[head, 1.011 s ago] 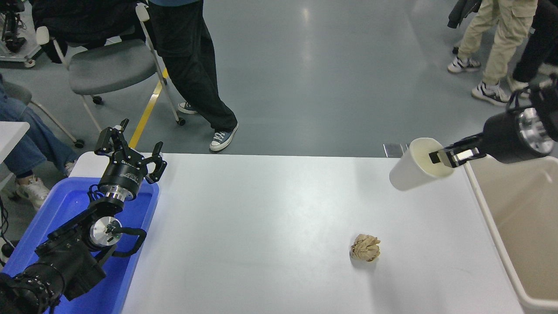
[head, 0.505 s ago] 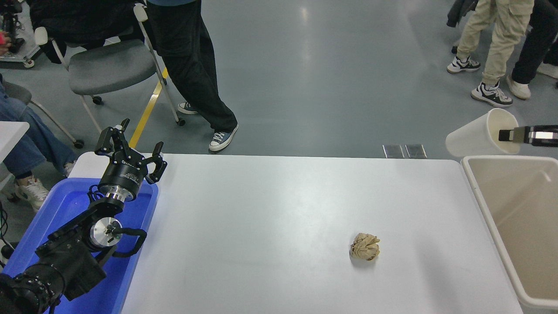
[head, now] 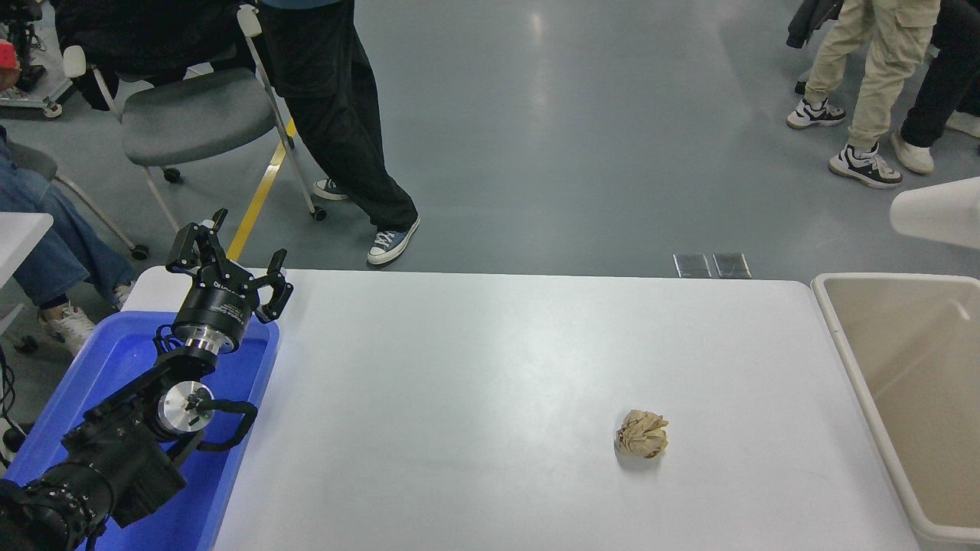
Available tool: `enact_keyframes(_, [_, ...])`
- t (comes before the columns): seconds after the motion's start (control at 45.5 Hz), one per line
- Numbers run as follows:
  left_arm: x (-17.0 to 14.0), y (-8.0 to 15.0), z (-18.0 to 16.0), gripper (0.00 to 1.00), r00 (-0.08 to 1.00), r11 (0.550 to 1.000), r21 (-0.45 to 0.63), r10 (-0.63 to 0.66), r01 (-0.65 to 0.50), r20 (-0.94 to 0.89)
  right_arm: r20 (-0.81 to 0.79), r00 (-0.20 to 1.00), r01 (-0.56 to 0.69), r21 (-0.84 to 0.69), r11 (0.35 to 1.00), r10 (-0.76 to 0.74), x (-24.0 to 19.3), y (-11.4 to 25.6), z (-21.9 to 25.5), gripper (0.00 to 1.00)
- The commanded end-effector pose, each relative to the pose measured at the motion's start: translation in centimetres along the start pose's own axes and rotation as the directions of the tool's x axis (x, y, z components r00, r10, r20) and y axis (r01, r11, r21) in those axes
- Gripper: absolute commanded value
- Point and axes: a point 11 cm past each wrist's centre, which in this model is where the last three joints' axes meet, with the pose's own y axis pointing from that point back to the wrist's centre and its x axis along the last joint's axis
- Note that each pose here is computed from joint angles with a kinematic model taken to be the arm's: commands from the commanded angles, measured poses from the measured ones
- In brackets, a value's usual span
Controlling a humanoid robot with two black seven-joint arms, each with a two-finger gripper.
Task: Dispose of the paper cup in the dustbin
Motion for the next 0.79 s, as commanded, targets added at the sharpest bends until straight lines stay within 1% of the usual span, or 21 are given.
enact_keyframes(0.0, [0.0, 0.0, 0.0, 1.0, 1.0, 1.0, 0.0, 0.0, 0.0, 0.0, 0.214, 0.962, -0.139, -0.143, 0.98, 0.167, -0.6, -1.2, 4.7, 0.0])
enact_keyframes(0.198, [0.0, 0.0, 0.0, 1.0, 1.0, 1.0, 0.001, -0.002, 0.002, 0.0, 0.358, 0.89, -0.212, -0.22, 0.952, 0.281, -1.6, -3.1, 7.4, 0.0])
enact_keyframes(0.44, [0.0, 0.0, 0.0, 1.0, 1.0, 1.0, 0.0, 0.0, 0.0, 0.0, 0.447, 0.801, -0.287, -0.297, 0.911, 0.398, -3.9, -4.8, 11.3, 0.0])
enact_keyframes(0.549, [0.0, 0.0, 0.0, 1.0, 1.0, 1.0, 0.0, 0.0, 0.0, 0.0, 0.46, 0.764, -0.316, -0.344, 0.884, 0.453, -5.0, -4.9, 13.5, 0.0])
enact_keyframes(0.769, [0.0, 0.0, 0.0, 1.0, 1.0, 1.0, 0.001, 0.0, 0.0, 0.0, 0.439, 0.729, -0.34, -0.434, 0.834, 0.525, -8.5, -5.3, 16.4, 0.0])
